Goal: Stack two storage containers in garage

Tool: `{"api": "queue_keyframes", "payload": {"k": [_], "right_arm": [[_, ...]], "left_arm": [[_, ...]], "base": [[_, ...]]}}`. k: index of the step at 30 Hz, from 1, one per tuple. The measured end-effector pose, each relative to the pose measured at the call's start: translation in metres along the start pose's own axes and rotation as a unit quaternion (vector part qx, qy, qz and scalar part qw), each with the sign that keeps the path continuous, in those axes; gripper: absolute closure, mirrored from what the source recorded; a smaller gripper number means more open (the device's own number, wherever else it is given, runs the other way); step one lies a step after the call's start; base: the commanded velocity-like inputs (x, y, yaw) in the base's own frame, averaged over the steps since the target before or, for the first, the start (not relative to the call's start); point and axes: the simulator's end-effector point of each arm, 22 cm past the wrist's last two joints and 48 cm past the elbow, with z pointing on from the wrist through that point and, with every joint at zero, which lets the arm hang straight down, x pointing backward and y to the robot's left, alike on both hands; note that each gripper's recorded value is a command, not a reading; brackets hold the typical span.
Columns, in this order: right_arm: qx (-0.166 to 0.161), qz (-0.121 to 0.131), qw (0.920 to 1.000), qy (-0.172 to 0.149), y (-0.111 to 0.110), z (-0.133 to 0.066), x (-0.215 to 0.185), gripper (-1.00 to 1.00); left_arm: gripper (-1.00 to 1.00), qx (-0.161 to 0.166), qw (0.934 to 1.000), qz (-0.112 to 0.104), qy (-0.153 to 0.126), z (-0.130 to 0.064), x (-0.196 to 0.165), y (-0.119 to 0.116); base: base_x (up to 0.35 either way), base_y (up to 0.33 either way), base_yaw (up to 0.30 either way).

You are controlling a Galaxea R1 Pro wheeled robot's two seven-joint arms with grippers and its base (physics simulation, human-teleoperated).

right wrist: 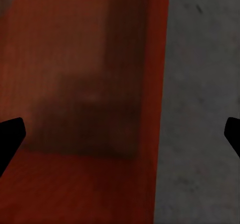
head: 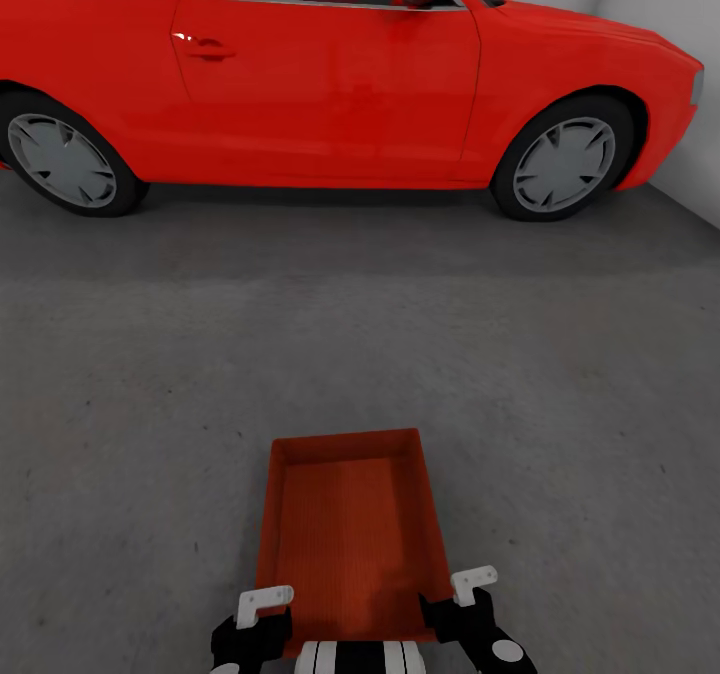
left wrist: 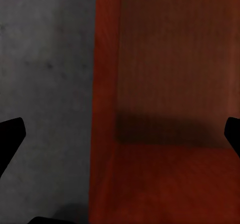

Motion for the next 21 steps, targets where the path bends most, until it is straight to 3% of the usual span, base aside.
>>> {"api": "queue_keyframes", "payload": {"k": [16,21], "right_arm": [[-0.005,0.001,1.0000,0.000,0.0021,0.0000,0.0003,-1.00],[-0.004,0.001,1.0000,0.000,0.0018,-0.0086,-0.0073,-1.00]], "left_arm": [[-1.00,0.001,1.0000,-0.001,0.000,0.0000,-0.0001,-0.0003],[-1.00,0.002,1.0000,0.001,0.000,-0.0092,-0.0066,-0.0010]], "base": [[0.000,0.000,0.000],[0.000,0.000,0.000]]}}
